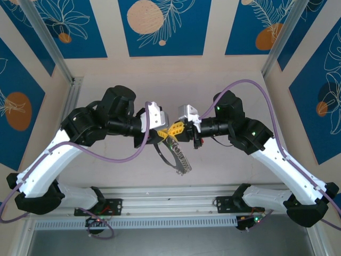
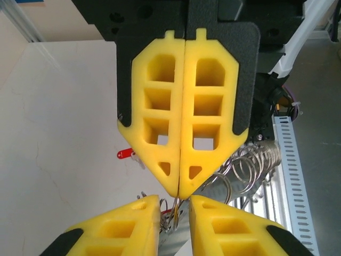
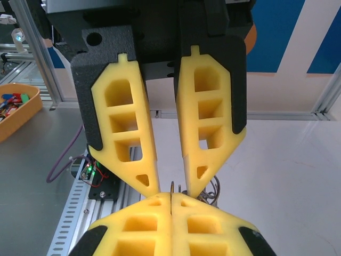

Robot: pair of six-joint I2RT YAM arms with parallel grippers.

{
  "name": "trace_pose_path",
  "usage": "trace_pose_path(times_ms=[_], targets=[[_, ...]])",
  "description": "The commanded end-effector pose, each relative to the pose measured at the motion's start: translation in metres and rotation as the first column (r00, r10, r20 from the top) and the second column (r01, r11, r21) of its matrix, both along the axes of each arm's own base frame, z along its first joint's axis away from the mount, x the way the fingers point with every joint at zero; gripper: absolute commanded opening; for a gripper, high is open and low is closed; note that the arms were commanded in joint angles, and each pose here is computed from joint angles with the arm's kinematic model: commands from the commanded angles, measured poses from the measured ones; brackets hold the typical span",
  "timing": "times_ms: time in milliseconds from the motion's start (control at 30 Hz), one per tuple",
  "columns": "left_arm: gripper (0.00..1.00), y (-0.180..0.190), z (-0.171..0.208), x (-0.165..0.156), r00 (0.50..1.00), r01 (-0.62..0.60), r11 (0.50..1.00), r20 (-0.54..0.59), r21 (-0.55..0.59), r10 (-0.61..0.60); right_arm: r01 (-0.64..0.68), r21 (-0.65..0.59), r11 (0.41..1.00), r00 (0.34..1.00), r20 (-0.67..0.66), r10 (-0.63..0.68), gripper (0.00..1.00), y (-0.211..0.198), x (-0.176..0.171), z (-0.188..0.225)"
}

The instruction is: Put the keys on the keyring

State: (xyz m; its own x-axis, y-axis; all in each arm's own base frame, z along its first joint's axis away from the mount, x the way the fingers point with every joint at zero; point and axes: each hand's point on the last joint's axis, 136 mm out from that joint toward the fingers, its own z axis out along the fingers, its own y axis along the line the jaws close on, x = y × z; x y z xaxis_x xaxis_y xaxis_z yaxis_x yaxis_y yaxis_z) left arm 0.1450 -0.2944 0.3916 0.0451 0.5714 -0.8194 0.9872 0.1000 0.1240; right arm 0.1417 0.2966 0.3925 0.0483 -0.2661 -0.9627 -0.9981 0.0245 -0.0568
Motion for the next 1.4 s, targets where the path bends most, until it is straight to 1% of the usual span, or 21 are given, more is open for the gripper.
trace_pose_path(times_ms=[0, 333, 467, 600, 667, 800, 933, 1367], targets=[[0.23, 0.01, -0.015, -0.005, 1.0, -0.005, 0.998, -0.005, 0.067, 0.005, -0.016, 0.083, 0.996, 0.997, 0.073, 0.01, 0.0, -0.006, -0.008, 0.027], [0.24, 0.014, -0.014, -0.005, 1.0, -0.02, 0.997, -0.005, 0.069, 0.021, -0.012, 0.085, 0.996, 0.997, 0.078, 0.006, 0.0, -0.007, -0.008, 0.027], [0.26, 0.013, -0.008, -0.007, 1.0, -0.018, 0.999, -0.003, 0.048, 0.018, -0.008, 0.083, 0.996, 0.997, 0.077, 0.002, 0.0, -0.008, -0.007, 0.025], [0.39, 0.013, 0.005, -0.01, 1.0, -0.017, 1.0, 0.006, 0.002, 0.017, -0.008, 0.088, 0.996, 0.997, 0.078, 0.001, 0.0, -0.008, -0.007, 0.026], [0.41, 0.014, 0.012, -0.011, 1.0, -0.016, 0.999, 0.018, -0.029, 0.016, -0.006, 0.09, 0.996, 0.997, 0.078, -0.001, 0.0, -0.008, -0.007, 0.026], [0.4, 0.012, 0.016, -0.012, 1.0, -0.01, 0.999, 0.024, -0.052, 0.011, -0.01, 0.092, 0.996, 0.997, 0.077, 0.003, 0.0, -0.008, -0.008, 0.027], [0.35, 0.009, 0.02, -0.014, 1.0, 0.01, 0.997, 0.022, -0.071, -0.008, -0.017, 0.097, 0.995, 0.997, 0.076, 0.01, 0.0, -0.008, -0.009, 0.028], [0.33, -0.007, 0.015, -0.011, 0.999, 0.047, 0.996, -0.007, -0.077, -0.047, -0.022, 0.1, 0.995, 0.997, 0.074, 0.015, 0.0, -0.007, -0.009, 0.028]])
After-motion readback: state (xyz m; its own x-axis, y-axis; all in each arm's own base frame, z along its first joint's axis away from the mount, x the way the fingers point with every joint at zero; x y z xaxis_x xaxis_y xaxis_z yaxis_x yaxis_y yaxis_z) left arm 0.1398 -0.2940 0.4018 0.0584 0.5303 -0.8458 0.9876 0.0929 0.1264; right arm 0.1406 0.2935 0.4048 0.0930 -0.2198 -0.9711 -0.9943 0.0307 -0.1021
